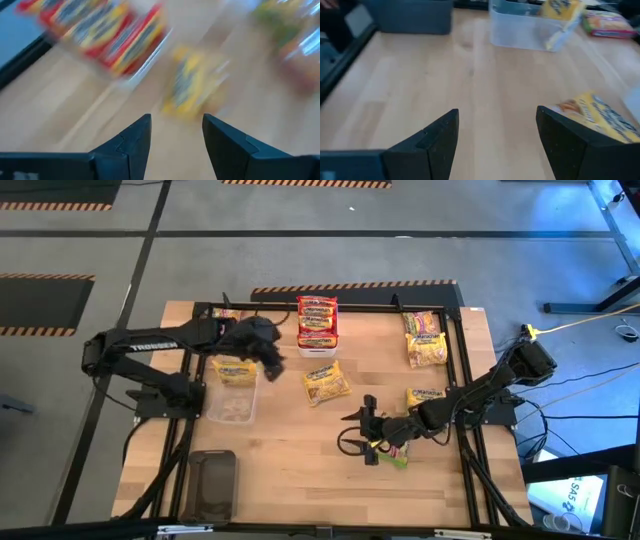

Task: Sort Maruchan noodles
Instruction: Put the yellow noodle pack into the transparent bin

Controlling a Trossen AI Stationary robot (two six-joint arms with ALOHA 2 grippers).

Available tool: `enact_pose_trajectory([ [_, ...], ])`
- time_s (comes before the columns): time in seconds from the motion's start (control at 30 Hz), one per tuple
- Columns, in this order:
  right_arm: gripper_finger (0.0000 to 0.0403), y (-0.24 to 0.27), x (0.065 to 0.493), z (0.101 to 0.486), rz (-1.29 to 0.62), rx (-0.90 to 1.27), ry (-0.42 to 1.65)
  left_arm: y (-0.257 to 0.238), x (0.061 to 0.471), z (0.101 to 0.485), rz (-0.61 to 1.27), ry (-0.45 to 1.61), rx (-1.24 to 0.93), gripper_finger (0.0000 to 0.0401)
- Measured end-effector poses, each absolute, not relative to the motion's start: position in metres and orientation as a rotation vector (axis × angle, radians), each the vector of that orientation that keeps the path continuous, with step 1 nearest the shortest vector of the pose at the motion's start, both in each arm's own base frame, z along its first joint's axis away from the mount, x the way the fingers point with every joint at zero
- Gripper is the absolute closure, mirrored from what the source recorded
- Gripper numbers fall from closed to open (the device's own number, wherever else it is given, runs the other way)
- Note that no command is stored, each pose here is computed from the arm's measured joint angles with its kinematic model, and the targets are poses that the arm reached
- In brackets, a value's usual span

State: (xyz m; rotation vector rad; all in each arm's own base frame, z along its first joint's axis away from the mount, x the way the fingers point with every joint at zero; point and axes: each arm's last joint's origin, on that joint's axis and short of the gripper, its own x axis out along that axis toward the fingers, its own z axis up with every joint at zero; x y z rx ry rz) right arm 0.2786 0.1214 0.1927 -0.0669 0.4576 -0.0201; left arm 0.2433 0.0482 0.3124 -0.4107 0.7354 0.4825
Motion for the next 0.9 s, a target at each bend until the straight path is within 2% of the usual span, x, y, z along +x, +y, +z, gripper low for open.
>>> enact_pose_trajectory([
  [0.1, 0.0162, 0.119, 0.277, 0.189, -0.095, -0.061, 0.486, 0.034, 0.272, 0.303, 0.387, 0.573, -0.426, 0.0229],
  [0.2, 0.0162, 0.112, 0.273, 0.183, -0.18, -0.048, 0.556, 0.023, 0.298, 0.283, 0.334, 0.541, -0.42, 0.0231],
  [0.47, 0.0162, 0.076, 0.269, 0.172, -0.354, 0.029, 0.722, 0.024, 0.354, 0.201, 0.415, 0.726, -0.437, 0.0232],
  [0.73, 0.0162, 0.062, 0.271, 0.17, -0.346, 0.038, 0.77, 0.039, 0.368, 0.164, 0.482, 0.817, -0.437, 0.0232],
  [0.9, 0.0162, 0.06, 0.271, 0.17, -0.347, 0.031, 0.78, 0.03, 0.368, 0.157, 0.404, 0.875, -0.37, 0.0232],
])
